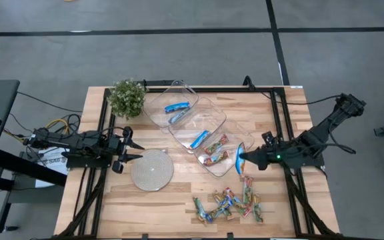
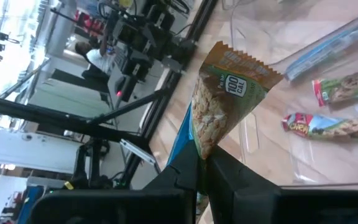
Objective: Pick and place Granola Bars by type
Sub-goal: Put the yellow granola bar into the middle transparent bin
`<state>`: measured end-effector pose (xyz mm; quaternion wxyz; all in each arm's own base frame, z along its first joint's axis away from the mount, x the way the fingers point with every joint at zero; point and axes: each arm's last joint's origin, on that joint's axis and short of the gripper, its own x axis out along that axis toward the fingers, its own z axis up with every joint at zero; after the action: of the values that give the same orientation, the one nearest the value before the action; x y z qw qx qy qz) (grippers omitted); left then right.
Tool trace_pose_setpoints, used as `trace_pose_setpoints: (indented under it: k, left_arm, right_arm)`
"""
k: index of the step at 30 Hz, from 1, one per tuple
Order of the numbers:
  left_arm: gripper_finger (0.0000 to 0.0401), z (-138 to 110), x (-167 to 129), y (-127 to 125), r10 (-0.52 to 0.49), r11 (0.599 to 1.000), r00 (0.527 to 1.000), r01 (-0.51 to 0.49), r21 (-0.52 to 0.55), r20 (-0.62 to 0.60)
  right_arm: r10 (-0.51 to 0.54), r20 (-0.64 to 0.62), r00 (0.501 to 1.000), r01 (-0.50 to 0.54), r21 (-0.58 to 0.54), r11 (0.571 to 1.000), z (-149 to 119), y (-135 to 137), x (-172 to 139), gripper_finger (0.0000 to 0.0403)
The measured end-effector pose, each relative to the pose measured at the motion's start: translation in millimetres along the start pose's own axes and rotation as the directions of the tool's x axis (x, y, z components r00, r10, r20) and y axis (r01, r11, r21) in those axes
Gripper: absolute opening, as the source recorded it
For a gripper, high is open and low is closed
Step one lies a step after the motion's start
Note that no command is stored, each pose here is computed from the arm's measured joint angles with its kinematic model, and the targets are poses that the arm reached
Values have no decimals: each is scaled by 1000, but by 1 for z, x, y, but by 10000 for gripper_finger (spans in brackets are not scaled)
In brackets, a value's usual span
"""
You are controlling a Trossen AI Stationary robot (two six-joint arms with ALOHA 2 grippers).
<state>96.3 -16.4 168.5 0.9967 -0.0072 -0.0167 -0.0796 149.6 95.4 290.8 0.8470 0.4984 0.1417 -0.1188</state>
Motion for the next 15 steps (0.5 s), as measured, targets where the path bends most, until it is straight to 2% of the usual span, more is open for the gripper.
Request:
trace_pose_setpoints:
  k: [8,15]
  left_arm:
    - [138,0,0,0,0,1000,1000,0,0,0]
    - [138,0,0,0,0,1000,1000,0,0,0]
  right_arm:
    - [-23,25,999,23,-26,999,8,-2,6,9]
    - [-41,24,999,44,-116,992,22,-6,15,9]
